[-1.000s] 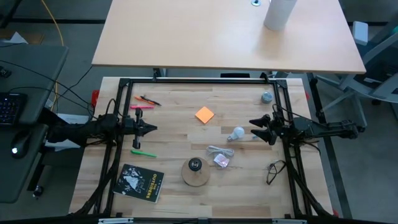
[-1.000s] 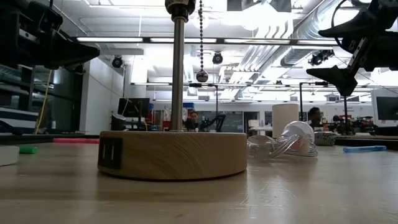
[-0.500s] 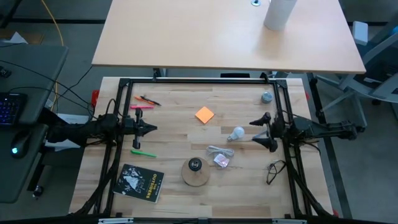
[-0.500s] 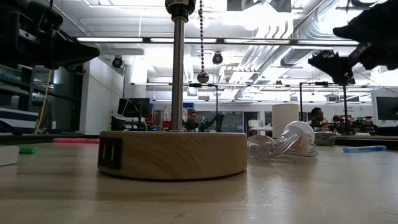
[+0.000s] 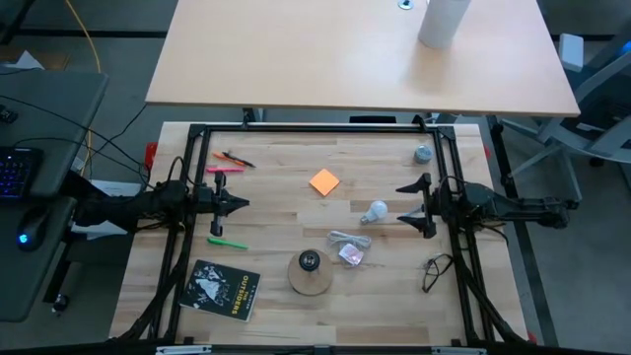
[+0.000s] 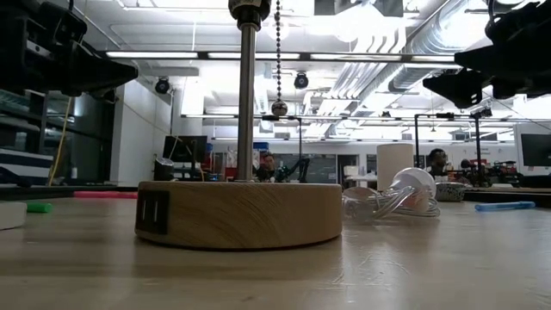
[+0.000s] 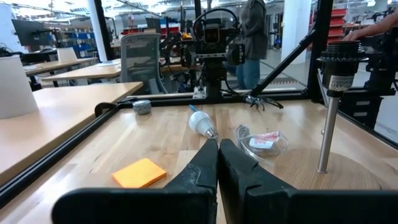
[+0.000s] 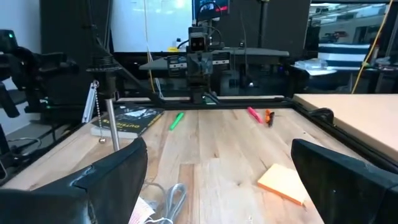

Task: Screw lightbulb
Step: Return to Home Position

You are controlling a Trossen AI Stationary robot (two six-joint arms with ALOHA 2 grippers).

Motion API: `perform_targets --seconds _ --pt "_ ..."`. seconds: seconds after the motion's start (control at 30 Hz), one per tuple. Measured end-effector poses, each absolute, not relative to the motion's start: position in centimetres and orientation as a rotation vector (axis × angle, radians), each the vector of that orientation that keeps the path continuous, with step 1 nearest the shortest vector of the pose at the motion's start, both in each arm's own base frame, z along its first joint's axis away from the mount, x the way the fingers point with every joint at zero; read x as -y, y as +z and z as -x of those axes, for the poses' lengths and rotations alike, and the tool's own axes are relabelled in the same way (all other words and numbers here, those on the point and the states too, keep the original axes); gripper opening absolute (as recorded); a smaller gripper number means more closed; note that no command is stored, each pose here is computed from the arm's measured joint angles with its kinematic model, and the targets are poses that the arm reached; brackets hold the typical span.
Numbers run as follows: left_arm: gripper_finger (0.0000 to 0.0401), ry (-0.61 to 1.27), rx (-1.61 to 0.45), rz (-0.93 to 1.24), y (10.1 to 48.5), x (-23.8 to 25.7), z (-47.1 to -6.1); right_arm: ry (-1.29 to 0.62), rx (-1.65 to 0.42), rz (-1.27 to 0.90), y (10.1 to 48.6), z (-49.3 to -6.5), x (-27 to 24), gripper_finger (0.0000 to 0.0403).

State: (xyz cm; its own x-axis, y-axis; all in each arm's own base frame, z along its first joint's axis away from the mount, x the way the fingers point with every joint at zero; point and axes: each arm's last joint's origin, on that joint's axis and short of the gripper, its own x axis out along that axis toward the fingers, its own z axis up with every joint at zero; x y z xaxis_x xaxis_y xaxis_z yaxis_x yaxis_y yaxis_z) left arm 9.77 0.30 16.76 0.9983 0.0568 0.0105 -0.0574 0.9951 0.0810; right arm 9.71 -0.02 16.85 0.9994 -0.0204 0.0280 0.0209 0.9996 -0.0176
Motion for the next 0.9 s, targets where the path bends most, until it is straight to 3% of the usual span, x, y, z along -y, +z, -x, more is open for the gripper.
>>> perform_targets --seconds 0.63,0.9 --pt "0.0001 0.057 0.008 -0.081 16.76 -0.30 -9.77 -0.018 0.012 -0.270 16.70 -9.82 0.01 0.0387" --pt "0.0001 0.057 0.008 -0.081 16.76 -0.30 -9.77 -0.018 0.012 -0.291 16.69 -9.83 0.01 0.0387"
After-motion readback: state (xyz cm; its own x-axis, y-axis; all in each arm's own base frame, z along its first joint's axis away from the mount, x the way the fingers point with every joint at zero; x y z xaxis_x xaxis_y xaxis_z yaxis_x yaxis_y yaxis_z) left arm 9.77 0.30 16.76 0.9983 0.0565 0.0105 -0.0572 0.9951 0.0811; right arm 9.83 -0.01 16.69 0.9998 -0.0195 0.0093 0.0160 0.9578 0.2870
